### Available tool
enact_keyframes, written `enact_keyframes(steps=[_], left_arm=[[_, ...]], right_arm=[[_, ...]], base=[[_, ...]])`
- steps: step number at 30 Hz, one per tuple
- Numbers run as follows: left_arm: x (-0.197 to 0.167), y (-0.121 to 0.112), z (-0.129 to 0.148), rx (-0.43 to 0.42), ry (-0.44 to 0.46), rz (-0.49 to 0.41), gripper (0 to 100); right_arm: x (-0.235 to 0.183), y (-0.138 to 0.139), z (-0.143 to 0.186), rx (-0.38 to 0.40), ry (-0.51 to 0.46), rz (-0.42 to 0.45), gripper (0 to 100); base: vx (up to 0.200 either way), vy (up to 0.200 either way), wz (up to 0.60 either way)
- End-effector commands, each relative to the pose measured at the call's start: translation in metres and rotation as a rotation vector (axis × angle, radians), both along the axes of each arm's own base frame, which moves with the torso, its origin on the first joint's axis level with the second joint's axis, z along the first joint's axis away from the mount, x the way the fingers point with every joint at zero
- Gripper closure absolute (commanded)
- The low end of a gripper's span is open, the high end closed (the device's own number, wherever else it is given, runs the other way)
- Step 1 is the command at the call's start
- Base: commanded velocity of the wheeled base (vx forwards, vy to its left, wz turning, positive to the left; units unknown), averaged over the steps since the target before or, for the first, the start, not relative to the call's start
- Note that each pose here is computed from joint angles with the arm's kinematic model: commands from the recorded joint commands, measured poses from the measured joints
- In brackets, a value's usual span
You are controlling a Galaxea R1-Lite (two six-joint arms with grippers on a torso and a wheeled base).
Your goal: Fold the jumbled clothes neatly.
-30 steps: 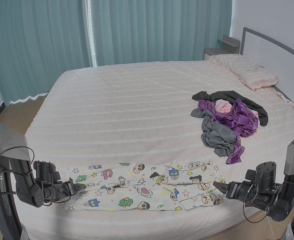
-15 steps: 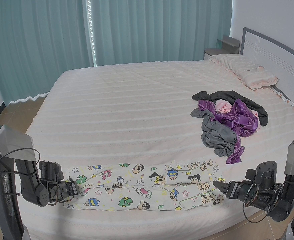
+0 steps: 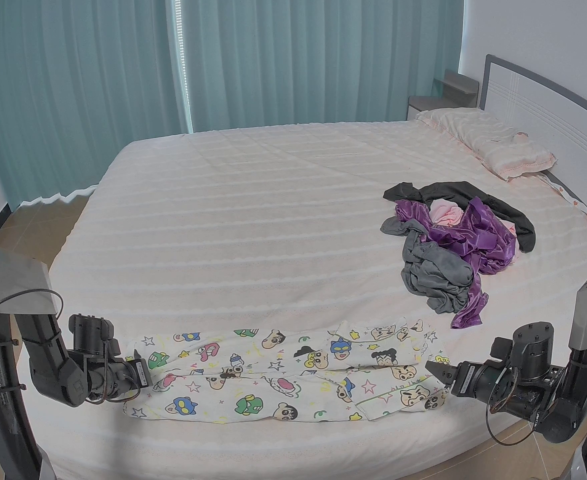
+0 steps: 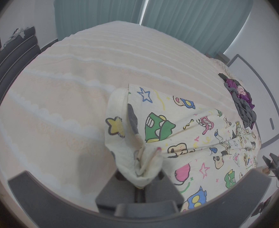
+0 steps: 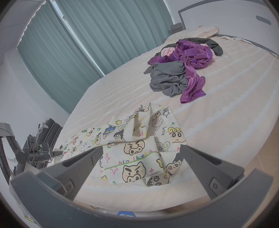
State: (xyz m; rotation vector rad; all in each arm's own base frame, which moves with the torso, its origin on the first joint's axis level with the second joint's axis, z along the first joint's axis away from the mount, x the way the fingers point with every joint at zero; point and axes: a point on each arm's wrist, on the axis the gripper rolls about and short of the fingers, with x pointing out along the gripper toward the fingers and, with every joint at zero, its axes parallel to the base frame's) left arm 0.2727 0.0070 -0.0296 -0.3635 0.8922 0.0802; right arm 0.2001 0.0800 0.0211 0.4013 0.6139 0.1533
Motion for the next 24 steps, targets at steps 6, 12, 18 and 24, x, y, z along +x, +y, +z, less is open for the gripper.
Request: enact_keyframes(steps=[6,12,18,24], left_arm=[[0.003,0.035,0.043,0.036,-0.102,0.06,100],[0.0,0.07,0.053,0.056,-0.132,0.131,100],[-0.007,0.124,0.08,0.036,-0.161,0.223,100],[-0.017,0.17,0.104,0.044,-0.171,0.309,100]], right_arm=[[-0.004,-0.001,-0.001,-0.006,0.014,0.001,0],[-0.004,-0.002,-0.001,-0.006,0.014,-0.001,0],[-0.003,-0.003,0.0,-0.004,0.011,-0.007,0],[0.0,-0.006,0.002,0.004,-0.013,-0.026,0]], base=[[0.0,0.0,0.0],[0.0,0.0,0.0],[0.0,0.0,0.0],[0.0,0.0,0.0]])
